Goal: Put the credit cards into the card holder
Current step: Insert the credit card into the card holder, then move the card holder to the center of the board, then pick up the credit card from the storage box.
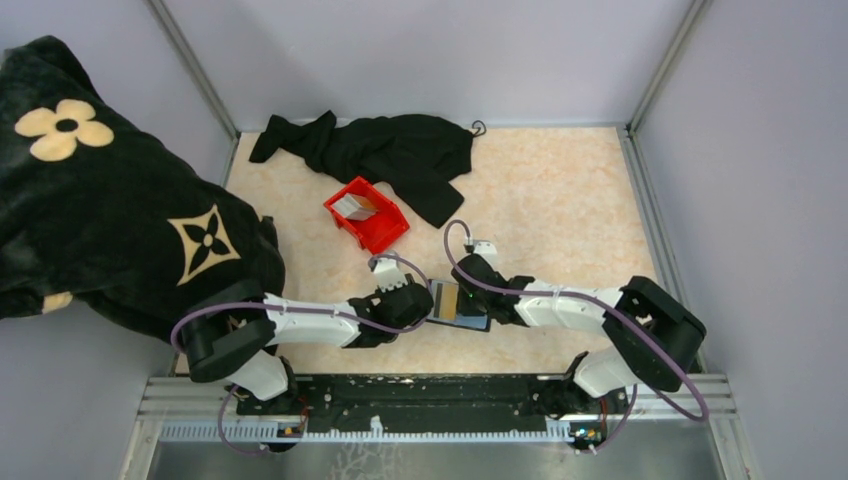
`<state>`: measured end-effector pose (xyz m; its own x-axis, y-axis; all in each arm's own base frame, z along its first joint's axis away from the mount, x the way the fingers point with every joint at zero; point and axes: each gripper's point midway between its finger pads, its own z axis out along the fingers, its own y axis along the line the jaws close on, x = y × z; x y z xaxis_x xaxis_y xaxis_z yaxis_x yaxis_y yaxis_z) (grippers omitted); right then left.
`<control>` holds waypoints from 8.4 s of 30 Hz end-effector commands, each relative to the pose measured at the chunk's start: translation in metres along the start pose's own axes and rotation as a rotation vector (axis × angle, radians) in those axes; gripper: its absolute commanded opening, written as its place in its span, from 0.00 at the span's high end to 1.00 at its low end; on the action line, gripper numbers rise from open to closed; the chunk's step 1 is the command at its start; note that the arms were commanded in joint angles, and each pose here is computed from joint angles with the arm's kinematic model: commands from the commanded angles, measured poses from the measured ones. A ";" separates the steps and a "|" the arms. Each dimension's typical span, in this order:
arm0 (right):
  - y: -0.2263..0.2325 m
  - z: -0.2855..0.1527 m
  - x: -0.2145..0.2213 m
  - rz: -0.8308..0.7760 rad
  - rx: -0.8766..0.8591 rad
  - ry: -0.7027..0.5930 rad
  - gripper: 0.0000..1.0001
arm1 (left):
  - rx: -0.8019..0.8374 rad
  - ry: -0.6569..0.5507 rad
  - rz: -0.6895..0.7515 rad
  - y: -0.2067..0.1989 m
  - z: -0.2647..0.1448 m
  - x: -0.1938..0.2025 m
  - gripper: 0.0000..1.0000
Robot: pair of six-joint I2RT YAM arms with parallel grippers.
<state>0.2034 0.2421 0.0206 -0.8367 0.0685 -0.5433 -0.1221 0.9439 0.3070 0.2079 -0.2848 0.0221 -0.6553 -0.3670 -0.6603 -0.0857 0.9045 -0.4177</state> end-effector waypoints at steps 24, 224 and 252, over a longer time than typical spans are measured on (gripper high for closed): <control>0.027 0.009 0.011 -0.043 -0.003 0.050 0.99 | -0.151 0.213 0.166 0.072 0.000 0.061 0.61; 0.263 0.092 -0.257 -0.463 -0.566 -0.198 0.74 | -0.309 -0.178 -0.388 0.165 0.049 -0.182 0.20; 0.251 0.074 -0.271 -0.481 -0.499 -0.263 0.80 | -0.320 -0.169 -0.385 0.167 0.047 -0.179 0.20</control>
<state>0.4353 0.4845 0.1189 -0.5830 -0.2514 -0.7726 -0.6974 0.6427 0.3171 0.3459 -0.0793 0.0405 -0.3949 -0.6962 -0.5995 -0.5399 0.7038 -0.4617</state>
